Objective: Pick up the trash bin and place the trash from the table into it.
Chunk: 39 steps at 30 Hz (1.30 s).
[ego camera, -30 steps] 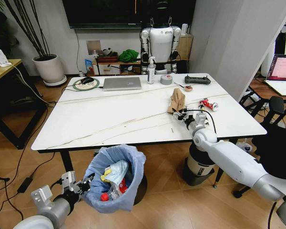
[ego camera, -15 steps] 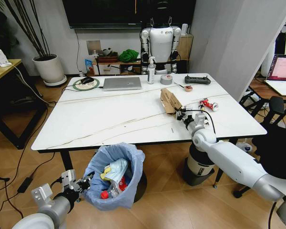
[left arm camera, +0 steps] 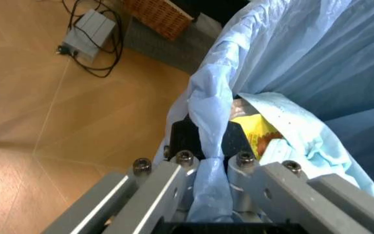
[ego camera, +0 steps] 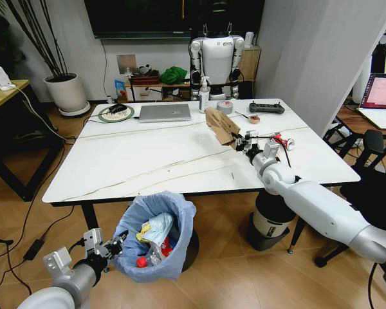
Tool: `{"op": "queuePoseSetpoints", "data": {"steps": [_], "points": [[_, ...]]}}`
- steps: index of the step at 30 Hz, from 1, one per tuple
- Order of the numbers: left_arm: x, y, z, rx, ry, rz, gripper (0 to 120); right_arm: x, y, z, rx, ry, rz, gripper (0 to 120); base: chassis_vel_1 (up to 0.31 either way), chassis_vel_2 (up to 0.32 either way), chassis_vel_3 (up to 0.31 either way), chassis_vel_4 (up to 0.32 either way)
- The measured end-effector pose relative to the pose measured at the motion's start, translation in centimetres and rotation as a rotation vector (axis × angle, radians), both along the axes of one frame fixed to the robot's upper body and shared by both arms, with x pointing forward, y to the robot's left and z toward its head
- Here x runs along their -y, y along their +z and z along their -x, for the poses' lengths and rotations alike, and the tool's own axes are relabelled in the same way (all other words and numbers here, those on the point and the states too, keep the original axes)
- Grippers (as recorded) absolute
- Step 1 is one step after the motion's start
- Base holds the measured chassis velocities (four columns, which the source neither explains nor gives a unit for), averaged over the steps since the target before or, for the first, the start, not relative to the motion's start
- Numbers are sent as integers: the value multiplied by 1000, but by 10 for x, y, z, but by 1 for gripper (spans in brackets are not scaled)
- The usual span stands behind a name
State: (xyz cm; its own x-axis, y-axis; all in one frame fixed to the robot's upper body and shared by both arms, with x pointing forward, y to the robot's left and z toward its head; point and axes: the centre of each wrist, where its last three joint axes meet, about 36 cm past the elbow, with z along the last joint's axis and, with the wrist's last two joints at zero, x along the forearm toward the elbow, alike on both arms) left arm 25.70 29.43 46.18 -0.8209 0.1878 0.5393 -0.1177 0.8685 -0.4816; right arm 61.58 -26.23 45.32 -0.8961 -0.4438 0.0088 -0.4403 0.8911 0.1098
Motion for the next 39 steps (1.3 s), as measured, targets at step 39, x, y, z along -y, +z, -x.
{"op": "queuePoseSetpoints", "data": {"steps": [39], "points": [[-10, 6, -10, -16, -14, -8, 0, -35, 101, 135, 267, 966, 165, 0, 0, 0, 0, 0]]}}
